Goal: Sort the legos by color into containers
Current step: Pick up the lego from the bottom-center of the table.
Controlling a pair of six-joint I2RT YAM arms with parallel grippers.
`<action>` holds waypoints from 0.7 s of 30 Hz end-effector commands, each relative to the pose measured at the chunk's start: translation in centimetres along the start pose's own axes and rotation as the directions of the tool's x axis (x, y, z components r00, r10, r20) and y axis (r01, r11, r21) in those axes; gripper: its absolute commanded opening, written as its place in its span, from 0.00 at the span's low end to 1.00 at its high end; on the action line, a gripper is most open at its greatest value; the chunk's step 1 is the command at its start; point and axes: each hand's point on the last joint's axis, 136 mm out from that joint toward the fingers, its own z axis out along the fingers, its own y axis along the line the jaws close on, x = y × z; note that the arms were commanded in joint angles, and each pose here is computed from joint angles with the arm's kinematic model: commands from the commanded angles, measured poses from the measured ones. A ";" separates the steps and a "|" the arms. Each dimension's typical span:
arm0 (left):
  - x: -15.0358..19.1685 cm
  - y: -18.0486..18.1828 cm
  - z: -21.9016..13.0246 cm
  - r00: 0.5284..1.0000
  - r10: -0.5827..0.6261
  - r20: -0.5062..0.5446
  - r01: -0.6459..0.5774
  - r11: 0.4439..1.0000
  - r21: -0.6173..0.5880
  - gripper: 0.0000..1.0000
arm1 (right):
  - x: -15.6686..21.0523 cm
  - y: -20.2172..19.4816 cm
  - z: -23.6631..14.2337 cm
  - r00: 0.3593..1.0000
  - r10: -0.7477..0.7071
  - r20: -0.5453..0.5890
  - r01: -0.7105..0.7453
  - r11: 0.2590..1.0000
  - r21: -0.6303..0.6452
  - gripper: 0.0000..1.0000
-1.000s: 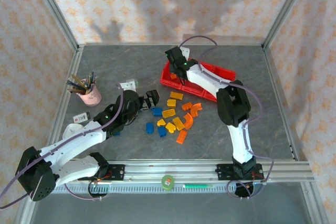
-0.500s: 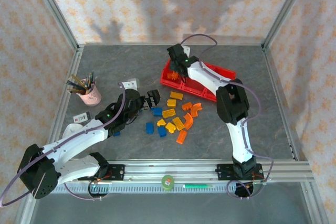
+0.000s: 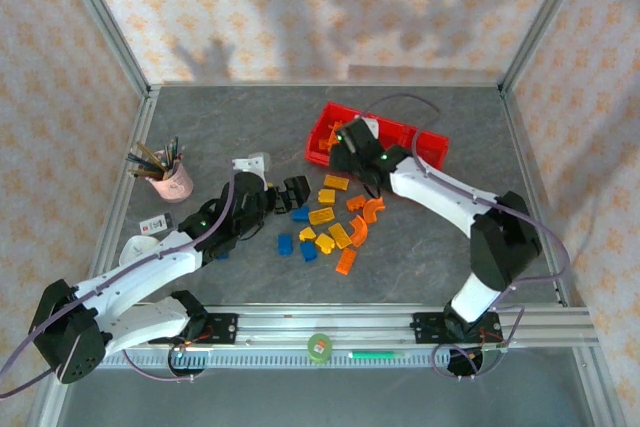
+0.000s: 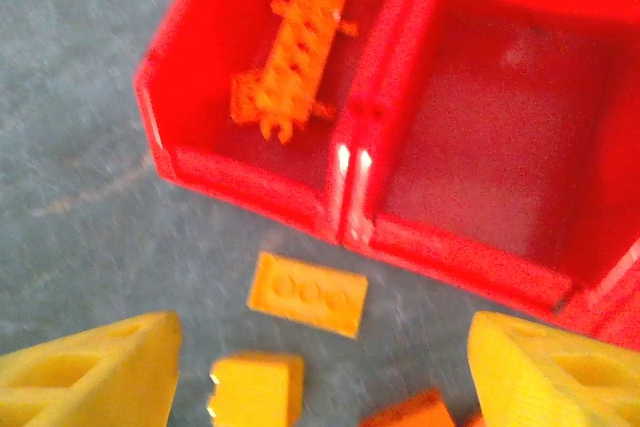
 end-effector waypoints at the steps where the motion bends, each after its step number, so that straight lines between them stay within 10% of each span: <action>1: 1.3 -1.0 -0.5 1.000 -0.001 -0.017 0.002 0.999 0.039 0.99 | 2.8 -1.5 -1.1 0.999 0.020 -0.029 -0.019 0.999 0.027 0.78; 21: 5.9 -1.5 -0.6 0.996 -0.025 -0.084 0.030 0.998 0.058 0.99 | 14.8 -4.8 -1.2 0.976 0.119 -0.180 -0.111 0.992 0.052 0.80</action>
